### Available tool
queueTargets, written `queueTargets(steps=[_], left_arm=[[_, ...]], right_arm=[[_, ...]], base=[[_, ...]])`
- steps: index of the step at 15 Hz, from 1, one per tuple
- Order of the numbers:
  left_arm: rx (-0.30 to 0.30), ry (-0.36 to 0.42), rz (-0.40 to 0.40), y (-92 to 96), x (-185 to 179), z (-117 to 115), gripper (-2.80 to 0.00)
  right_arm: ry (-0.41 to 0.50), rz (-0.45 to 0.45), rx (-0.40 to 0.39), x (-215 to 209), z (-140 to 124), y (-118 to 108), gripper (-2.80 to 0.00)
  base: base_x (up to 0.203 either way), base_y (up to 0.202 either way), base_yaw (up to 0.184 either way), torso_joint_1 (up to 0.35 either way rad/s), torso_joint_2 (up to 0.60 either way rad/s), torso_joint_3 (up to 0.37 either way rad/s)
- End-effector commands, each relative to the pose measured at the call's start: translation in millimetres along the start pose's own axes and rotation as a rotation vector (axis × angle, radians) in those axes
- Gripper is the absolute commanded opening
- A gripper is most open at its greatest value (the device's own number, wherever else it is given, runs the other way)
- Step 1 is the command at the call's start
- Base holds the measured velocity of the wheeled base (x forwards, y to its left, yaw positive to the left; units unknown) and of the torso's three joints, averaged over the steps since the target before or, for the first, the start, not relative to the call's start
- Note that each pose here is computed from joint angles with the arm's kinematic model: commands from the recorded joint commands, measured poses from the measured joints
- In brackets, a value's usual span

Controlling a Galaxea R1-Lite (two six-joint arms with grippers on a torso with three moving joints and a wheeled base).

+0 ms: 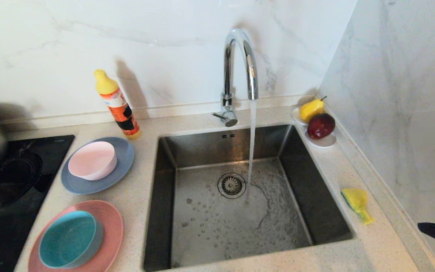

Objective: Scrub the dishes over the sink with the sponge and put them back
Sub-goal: Pick up a bowl and the sponge

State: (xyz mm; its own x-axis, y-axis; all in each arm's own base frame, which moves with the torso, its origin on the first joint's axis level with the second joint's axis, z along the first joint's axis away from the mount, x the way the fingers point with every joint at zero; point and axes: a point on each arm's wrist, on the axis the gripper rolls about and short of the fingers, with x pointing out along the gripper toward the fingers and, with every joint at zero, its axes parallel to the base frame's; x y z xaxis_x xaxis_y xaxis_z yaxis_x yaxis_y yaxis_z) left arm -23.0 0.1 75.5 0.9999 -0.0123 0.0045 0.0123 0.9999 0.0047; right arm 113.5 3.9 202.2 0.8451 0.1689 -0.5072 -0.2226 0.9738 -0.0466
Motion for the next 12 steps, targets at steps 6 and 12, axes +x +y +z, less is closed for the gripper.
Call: queueTargets(steps=[6,12], left_arm=[[0.0,0.001,0.0,0.0,0,0,-2.8],[0.0,0.001,0.0,0.0,0,0,-2.8]], right_arm=[[0.265,-0.04,0.03,79,-6,-13,-2.8],[0.338,-0.046,0.064,109,-15,-17,0.0]], base=[[0.0,0.0,0.0,0.0,0.0,0.0],[0.0,0.0,0.0,0.0,0.0,0.0]])
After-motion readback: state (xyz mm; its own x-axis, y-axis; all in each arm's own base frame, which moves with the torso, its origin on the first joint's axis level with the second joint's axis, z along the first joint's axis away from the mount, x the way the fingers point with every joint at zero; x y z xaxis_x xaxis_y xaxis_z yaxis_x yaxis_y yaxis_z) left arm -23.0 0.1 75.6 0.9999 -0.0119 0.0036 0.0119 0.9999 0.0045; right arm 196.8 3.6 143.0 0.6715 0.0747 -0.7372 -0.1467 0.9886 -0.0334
